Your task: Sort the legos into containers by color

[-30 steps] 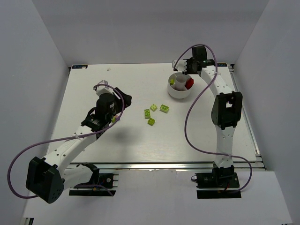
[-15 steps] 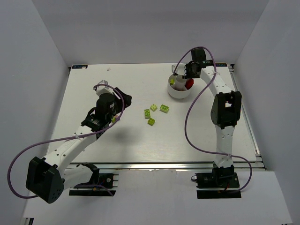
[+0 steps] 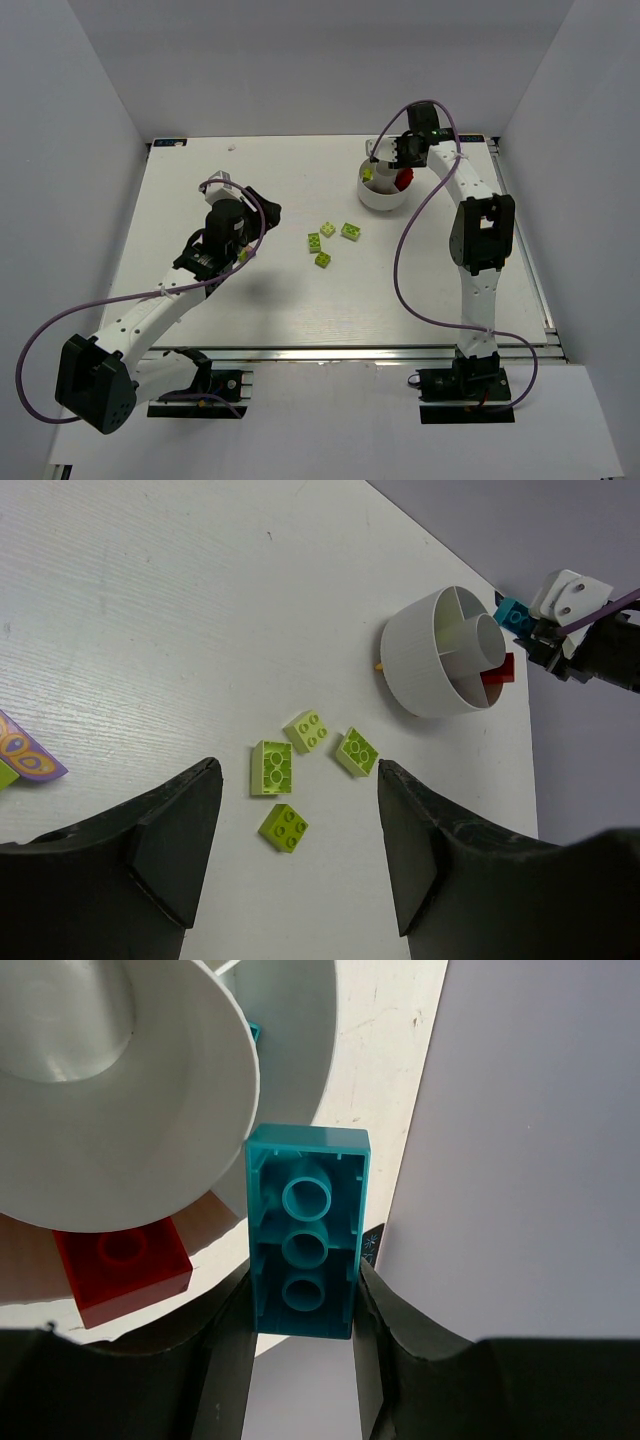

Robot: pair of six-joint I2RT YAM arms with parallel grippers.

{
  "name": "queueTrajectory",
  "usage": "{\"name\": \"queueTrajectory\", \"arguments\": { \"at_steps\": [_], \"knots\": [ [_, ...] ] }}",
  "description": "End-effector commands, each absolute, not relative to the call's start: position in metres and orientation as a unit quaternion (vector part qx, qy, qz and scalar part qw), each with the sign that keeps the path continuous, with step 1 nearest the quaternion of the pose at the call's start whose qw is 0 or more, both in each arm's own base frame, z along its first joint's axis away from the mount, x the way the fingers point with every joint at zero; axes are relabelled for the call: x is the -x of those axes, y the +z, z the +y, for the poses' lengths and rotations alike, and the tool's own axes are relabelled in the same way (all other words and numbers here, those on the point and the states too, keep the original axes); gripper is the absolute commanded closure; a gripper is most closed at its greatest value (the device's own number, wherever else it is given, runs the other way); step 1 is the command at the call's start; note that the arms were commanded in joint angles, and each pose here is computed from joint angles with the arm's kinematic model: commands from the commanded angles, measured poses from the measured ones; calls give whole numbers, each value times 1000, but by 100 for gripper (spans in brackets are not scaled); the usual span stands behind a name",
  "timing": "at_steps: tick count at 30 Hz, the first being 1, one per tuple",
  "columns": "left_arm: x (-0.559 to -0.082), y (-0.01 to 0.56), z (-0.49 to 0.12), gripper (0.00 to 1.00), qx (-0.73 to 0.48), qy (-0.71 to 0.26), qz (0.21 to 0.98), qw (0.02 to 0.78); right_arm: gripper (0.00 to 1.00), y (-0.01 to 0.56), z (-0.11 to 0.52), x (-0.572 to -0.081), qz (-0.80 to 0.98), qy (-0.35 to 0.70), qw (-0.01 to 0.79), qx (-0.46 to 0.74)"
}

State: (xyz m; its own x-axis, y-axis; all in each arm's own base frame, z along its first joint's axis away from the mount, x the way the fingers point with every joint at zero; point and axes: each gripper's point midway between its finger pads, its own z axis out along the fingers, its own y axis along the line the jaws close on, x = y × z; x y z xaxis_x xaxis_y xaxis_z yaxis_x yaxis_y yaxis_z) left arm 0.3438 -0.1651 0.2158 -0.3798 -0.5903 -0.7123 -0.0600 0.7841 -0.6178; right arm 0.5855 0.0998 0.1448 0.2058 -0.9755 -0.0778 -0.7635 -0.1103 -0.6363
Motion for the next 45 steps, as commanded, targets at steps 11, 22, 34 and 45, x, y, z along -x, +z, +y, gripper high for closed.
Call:
{"name": "queueTrajectory", "arguments": {
  "at_steps": [11, 22, 34, 45],
  "knots": [
    [-342, 223, -164, 27, 212, -265, 780, 526, 60, 150, 119, -594, 479, -218, 255, 811],
    [-343, 221, -165, 27, 211, -266, 781, 525, 56, 146, 121, -595, 470, -222, 248, 817],
    [-343, 222, -165, 27, 211, -266, 780, 525, 43, 146, 123, -596, 467, -222, 251, 818],
    [-343, 222, -164, 27, 212, -266, 779, 526, 32, 158, 127, -601, 469, -232, 273, 807]
  ]
}}
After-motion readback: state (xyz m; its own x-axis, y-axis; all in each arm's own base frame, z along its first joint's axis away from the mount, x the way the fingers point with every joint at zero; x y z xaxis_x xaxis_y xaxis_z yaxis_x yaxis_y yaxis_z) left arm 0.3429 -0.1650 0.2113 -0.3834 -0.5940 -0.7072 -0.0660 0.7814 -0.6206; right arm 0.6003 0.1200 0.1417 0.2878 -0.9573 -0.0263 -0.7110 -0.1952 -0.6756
